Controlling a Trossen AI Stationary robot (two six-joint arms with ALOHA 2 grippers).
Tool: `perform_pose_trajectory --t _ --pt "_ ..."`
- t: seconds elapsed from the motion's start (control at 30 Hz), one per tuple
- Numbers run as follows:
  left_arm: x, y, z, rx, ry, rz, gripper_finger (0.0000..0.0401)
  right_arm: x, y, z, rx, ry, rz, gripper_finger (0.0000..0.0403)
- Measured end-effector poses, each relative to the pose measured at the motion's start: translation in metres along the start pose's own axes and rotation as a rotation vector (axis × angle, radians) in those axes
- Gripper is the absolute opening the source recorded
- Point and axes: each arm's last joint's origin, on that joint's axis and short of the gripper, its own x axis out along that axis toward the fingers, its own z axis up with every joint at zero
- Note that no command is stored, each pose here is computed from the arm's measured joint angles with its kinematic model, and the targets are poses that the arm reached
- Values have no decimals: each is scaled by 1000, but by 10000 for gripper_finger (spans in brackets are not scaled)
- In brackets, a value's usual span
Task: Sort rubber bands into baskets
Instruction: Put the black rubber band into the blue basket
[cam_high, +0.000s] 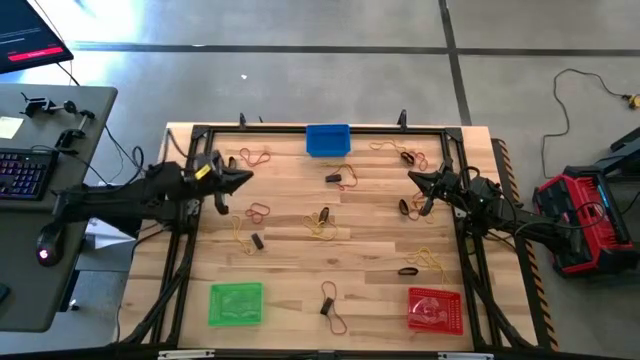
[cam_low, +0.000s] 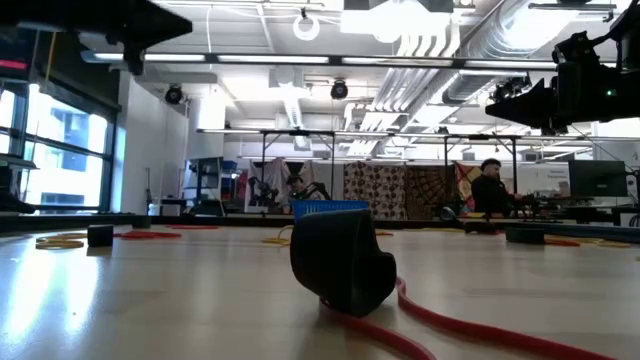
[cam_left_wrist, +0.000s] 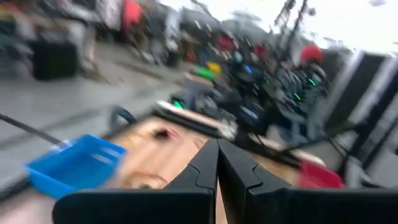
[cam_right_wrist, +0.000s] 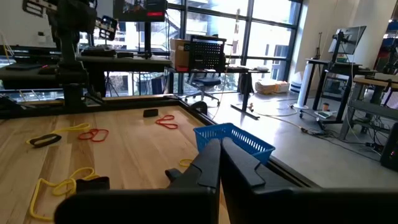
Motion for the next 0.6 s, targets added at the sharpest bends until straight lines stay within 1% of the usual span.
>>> perform_pose_trajectory --t 0.07,0.13,0.2,0.3,0.43,0.6 --pt "8 -6 8 -44 76 -71 0 0 0 0 0 0 0 0" --pt "14 -11 9 -59 189 -140 0 0 0 0 0 0 0 0" --pt "19 -14 8 -76 307 -173 0 0 0 0 0 0 0 0" --pt "24 -15 -1 -125 487 -151 0 0 0 0 0 0 0 0" --pt "29 -17 -21 -182 699 -127 1 0 0 0 0 0 0 0" --pt "33 -20 -47 -253 938 -21 20 0 0 0 0 0 0 0"
